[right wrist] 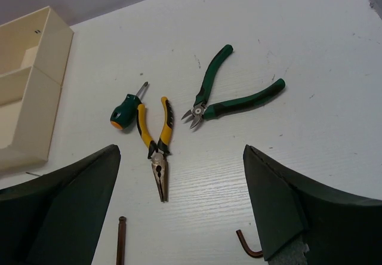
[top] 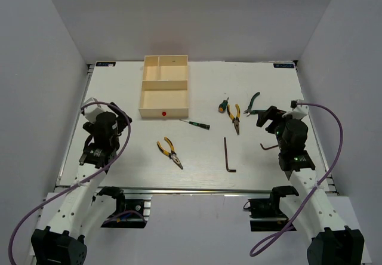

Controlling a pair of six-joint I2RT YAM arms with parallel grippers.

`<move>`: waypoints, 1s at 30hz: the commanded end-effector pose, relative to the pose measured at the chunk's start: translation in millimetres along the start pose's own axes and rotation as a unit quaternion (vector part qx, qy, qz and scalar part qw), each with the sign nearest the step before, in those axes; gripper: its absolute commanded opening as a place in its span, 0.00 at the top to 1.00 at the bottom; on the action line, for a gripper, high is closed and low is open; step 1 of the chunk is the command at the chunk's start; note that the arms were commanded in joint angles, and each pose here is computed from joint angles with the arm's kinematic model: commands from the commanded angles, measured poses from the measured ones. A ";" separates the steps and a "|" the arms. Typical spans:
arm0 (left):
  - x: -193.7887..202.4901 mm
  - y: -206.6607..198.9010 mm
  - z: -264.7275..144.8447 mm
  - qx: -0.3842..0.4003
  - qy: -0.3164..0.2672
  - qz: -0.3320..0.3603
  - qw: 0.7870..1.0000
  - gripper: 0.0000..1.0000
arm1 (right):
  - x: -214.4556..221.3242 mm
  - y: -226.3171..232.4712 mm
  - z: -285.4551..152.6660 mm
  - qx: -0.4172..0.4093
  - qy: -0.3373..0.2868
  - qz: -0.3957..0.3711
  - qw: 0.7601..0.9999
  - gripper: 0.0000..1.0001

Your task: Sort the tools into containers

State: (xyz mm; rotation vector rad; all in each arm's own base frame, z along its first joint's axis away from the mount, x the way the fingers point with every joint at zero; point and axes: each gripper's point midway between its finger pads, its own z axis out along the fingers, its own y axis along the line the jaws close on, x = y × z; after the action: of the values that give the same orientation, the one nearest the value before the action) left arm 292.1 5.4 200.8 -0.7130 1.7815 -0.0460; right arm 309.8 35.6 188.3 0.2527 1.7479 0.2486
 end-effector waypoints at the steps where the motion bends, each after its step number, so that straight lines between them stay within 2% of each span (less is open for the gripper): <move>1: -17.5 -2.8 -7.1 -0.013 -0.006 -0.014 1.000 0.02 | -1.0 0.4 -0.7 -0.003 -0.007 -0.001 1.000 0.11; 3: -15.2 -13.4 -6.6 0.014 0.014 0.032 0.999 0.02 | 0.6 -1.0 -0.4 0.001 -0.003 0.000 1.000 0.11; 9: 12.8 -27.9 -2.1 0.041 0.100 0.077 0.991 0.02 | -0.4 -1.0 -0.2 0.002 -0.002 -0.004 1.000 0.11; 13: 62.5 -17.0 3.5 0.015 0.203 0.097 0.974 0.02 | 3.8 -1.5 1.7 0.003 0.006 -0.002 1.000 0.11; 17: 106.7 -14.2 -2.2 0.014 0.290 0.078 0.954 0.02 | 11.8 -6.0 3.7 0.013 0.016 0.004 1.000 0.11; 19: 124.4 -15.8 -3.9 0.026 0.310 0.068 0.948 0.02 | 16.4 -6.5 5.2 0.015 0.027 0.007 1.000 0.11; 23: 174.1 -6.5 -15.0 0.030 0.372 0.045 0.927 0.09 | 22.4 -3.8 5.3 0.007 0.038 0.009 0.999 0.11; 25: 184.7 -7.0 -14.4 0.032 0.380 0.044 0.923 0.12 | 21.6 -3.4 5.2 0.006 0.035 0.011 0.999 0.11; 26: 197.8 -10.5 -21.0 0.039 0.405 0.044 0.912 0.13 | 21.9 -2.3 5.0 0.003 0.035 0.011 0.999 0.11; 30: 214.9 -15.4 -24.3 0.034 0.417 0.049 0.907 0.15 | 22.8 -2.9 5.1 0.003 0.034 0.012 0.999 0.11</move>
State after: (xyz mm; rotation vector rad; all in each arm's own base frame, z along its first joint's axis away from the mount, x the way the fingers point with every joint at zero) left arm 234.3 -98.6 23.0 -0.5785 2.6554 -0.2924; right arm 308.9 37.6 159.5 0.2723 1.8423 0.2498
